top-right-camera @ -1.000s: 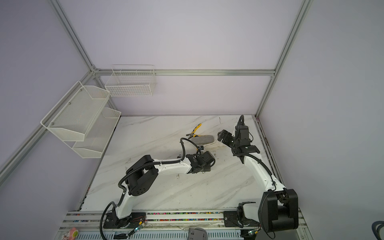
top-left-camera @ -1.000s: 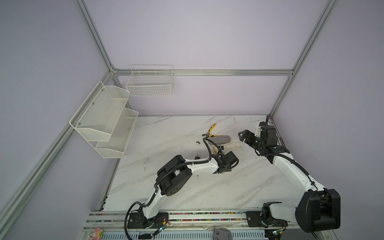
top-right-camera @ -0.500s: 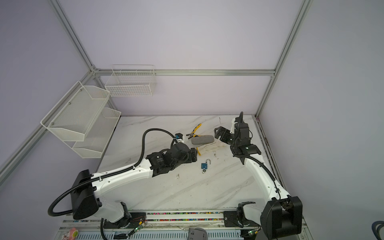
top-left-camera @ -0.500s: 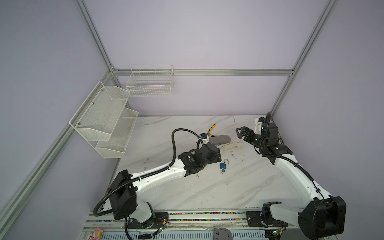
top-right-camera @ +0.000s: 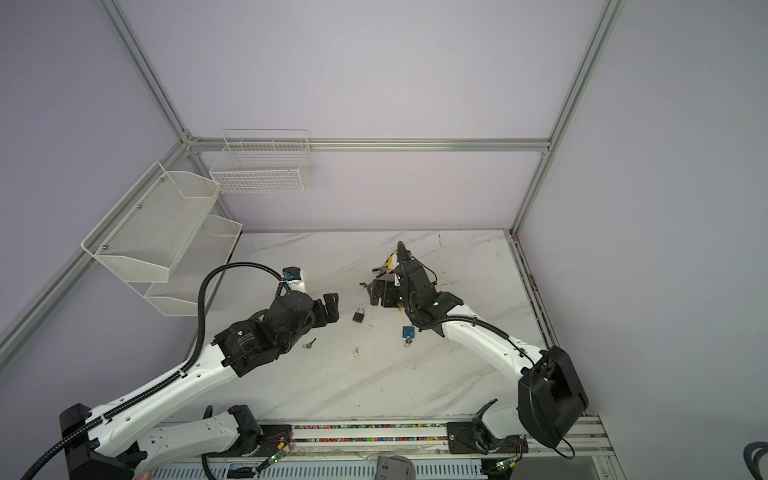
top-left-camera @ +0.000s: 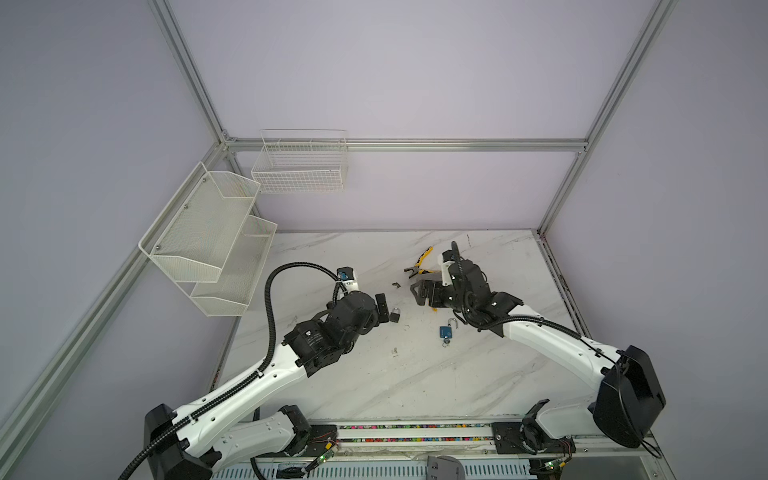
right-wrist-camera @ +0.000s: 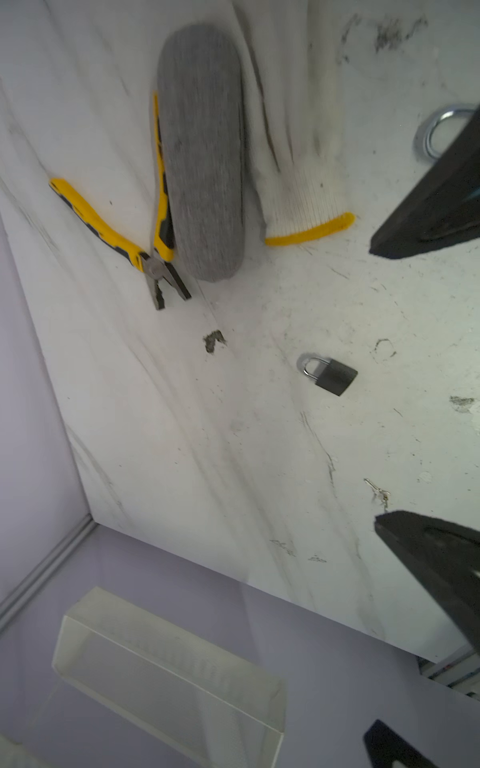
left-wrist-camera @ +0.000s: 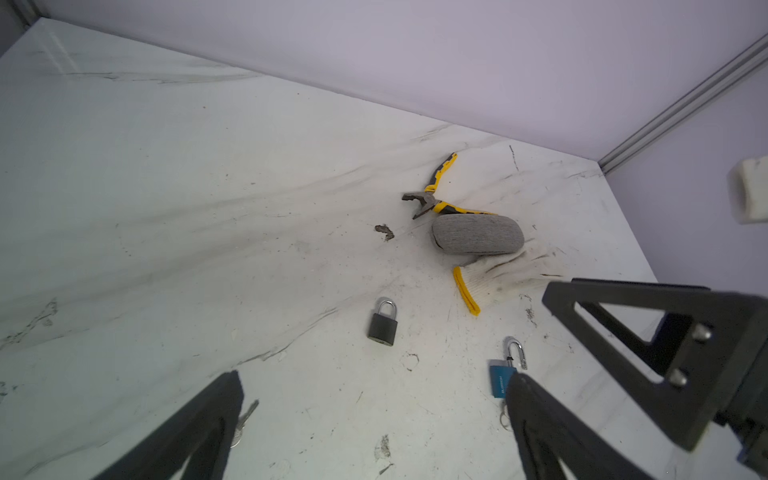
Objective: Unlock with the key
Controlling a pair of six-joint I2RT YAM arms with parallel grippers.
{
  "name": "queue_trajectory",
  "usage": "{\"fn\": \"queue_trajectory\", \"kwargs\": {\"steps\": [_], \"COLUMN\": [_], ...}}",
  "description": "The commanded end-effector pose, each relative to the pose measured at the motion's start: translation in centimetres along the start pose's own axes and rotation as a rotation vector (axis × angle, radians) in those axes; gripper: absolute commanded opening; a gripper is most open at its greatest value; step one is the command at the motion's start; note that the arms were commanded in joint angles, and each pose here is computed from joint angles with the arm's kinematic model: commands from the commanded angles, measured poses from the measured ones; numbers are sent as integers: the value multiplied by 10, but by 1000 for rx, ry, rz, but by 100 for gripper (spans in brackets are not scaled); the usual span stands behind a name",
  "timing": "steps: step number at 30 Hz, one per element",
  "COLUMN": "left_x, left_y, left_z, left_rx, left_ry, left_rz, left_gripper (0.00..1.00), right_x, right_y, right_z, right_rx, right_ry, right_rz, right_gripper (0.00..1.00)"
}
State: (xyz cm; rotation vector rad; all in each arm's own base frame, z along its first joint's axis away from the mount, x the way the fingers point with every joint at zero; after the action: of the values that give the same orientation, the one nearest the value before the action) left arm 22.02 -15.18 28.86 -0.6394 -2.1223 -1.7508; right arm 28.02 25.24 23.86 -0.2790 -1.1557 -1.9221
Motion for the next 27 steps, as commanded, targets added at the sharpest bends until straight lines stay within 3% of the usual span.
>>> {"fn": "queue_trajectory", "kwargs": {"steps": [1,9,14,27], "left_x": [1,10,13,26], "left_y": [-11,-22,-27,-33], "left_z": [25,61,78,106], "left_rx": [-43,6,67,167], "left_ry": [79,172,205,296], "left_rz": [20,32,26,10], "left_gripper": [100,100,100,100], "right_x": [-9,-33,-53,-105], "right_y": [-15,-97,-131,-168], "right_z": [33,75,86,106], "right_rx": [-1,17,55,141], "right_ry": [35,114,88,60], "right_rz": [-24,105,157,173], "right_gripper": [97,95,92,76]}}
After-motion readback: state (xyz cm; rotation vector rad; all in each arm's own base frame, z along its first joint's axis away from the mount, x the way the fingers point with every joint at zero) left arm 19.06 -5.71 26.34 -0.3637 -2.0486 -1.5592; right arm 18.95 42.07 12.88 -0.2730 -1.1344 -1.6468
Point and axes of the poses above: each gripper's point midway between its finger pads, its own x axis back along the fingers, its own z axis along the line the jaws close on, y = z × x, the point moved 7 cm from there along x, back along the fingers, and after that the axes turned 6 degrees about -x, right-handed, at the moved point
